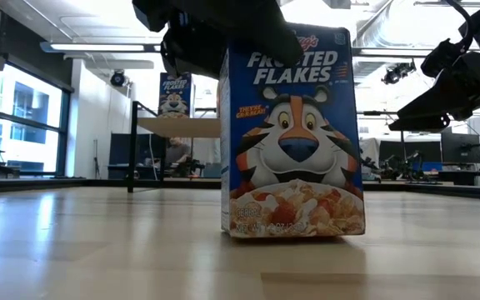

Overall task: Stack cereal on shelf
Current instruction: Put the blue cereal box on the shelf aligned with the other blue cereal boxes

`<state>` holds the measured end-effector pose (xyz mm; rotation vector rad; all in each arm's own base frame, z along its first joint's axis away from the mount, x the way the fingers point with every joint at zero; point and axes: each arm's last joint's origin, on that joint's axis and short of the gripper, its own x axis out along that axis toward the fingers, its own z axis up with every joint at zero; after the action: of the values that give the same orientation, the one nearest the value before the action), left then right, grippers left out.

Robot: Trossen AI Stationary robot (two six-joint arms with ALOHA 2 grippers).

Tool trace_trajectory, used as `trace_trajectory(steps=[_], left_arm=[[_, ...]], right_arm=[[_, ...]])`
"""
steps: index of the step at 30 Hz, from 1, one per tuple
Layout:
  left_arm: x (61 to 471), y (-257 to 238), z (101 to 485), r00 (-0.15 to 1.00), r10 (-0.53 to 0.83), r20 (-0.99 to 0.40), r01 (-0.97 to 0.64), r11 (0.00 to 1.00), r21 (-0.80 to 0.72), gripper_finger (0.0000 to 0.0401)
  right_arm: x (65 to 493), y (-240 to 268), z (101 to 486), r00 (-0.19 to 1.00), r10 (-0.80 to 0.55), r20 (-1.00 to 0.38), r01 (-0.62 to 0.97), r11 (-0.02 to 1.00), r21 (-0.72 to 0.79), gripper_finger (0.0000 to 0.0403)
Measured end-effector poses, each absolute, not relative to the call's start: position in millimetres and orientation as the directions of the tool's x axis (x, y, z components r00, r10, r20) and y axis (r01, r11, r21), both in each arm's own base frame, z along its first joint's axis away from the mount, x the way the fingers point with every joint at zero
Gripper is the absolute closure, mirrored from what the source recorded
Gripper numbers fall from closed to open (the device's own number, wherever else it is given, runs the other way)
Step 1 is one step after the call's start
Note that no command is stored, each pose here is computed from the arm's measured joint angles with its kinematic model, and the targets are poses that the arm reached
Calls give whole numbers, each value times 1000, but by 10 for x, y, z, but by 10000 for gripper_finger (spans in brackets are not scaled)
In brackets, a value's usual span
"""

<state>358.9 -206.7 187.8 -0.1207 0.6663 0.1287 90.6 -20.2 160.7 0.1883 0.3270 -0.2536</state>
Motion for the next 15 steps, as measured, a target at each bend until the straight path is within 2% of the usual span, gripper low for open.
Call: trace_trajectory(steps=[15], left_arm=[[3625,-2003,1900,777,67,-626,-147,986,-77,240]], right_arm=[[906,-202,1607,916,-215,-340,275,951,141,104]])
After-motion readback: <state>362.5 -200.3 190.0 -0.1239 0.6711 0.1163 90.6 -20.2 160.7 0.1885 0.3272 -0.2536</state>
